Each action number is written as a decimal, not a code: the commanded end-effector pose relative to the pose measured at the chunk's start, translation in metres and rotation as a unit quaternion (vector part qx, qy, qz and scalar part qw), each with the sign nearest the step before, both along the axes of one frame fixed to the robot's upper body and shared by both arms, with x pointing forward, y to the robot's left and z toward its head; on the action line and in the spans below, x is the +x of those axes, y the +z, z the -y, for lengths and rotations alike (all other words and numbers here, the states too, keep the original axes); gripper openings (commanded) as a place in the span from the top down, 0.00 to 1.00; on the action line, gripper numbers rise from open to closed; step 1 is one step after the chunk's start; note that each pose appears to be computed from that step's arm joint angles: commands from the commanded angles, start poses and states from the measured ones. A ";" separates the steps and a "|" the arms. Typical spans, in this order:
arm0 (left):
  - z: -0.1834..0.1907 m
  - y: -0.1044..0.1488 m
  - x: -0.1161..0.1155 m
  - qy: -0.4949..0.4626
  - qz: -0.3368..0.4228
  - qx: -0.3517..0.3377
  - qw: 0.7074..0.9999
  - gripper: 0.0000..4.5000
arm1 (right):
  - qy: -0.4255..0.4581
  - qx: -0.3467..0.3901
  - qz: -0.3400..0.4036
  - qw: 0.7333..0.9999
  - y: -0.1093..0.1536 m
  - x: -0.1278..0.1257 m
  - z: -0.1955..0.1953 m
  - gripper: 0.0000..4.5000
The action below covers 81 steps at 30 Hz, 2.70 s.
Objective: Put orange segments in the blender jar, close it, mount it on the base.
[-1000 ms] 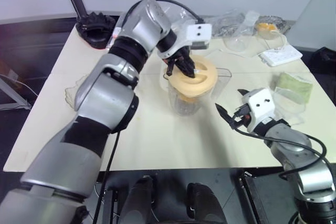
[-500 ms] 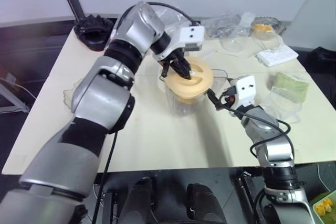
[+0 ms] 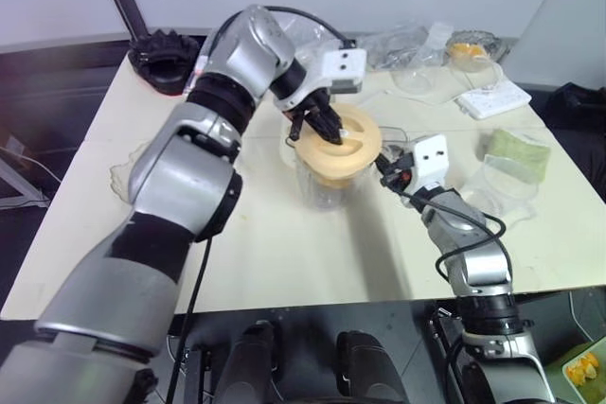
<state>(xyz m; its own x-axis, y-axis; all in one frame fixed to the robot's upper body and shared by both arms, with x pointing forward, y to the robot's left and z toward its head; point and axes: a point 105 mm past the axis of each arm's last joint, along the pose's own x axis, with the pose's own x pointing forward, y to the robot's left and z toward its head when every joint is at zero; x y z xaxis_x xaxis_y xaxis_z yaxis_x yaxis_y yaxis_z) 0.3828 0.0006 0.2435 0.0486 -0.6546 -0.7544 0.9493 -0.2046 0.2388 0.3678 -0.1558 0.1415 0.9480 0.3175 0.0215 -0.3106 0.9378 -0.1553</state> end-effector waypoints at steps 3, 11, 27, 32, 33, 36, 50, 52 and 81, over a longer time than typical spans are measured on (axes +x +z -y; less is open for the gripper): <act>-0.007 -0.028 -0.002 0.008 -0.046 0.018 0.999 0.94 | -0.001 -0.014 0.026 1.000 0.012 0.001 -0.004 0.78; -0.005 -0.046 0.008 0.088 -0.061 0.000 0.994 0.94 | 0.002 -0.017 0.020 1.000 0.007 0.003 -0.008 0.78; 0.012 -0.055 0.003 0.170 -0.080 -0.030 0.982 0.94 | 0.013 -0.029 0.019 0.999 0.006 0.006 -0.008 0.78; 0.008 -0.050 0.004 0.166 -0.074 -0.038 0.983 0.62 | 0.016 -0.033 0.017 0.999 0.005 0.006 -0.009 0.78; 0.009 -0.046 0.004 0.165 -0.073 -0.046 0.982 0.52 | 0.017 -0.034 0.016 0.999 0.004 0.006 -0.008 0.78; 0.013 -0.019 0.001 0.152 -0.070 -0.092 0.982 0.18 | 0.019 -0.042 0.012 0.999 0.001 0.006 -0.007 0.78; -0.042 0.122 0.013 0.217 0.141 -0.383 0.887 0.08 | -0.030 -0.029 -0.006 0.999 -0.002 0.006 0.015 0.78; -0.063 0.119 0.014 0.248 0.150 -0.401 0.869 0.08 | -0.045 -0.008 -0.008 0.999 0.004 0.007 0.020 0.78; -0.154 -0.042 -0.069 0.400 0.153 -0.338 0.838 0.08 | 0.020 0.117 0.127 0.985 0.251 0.061 -0.026 0.78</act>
<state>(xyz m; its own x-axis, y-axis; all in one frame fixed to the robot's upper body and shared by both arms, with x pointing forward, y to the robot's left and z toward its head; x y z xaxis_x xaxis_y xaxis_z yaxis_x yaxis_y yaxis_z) 0.3170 0.1526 0.1895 0.7898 -0.5977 -0.1377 0.6101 0.7429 0.2752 0.4386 -0.1352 0.3556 0.9320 0.2970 0.2077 -0.2993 0.9539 -0.0211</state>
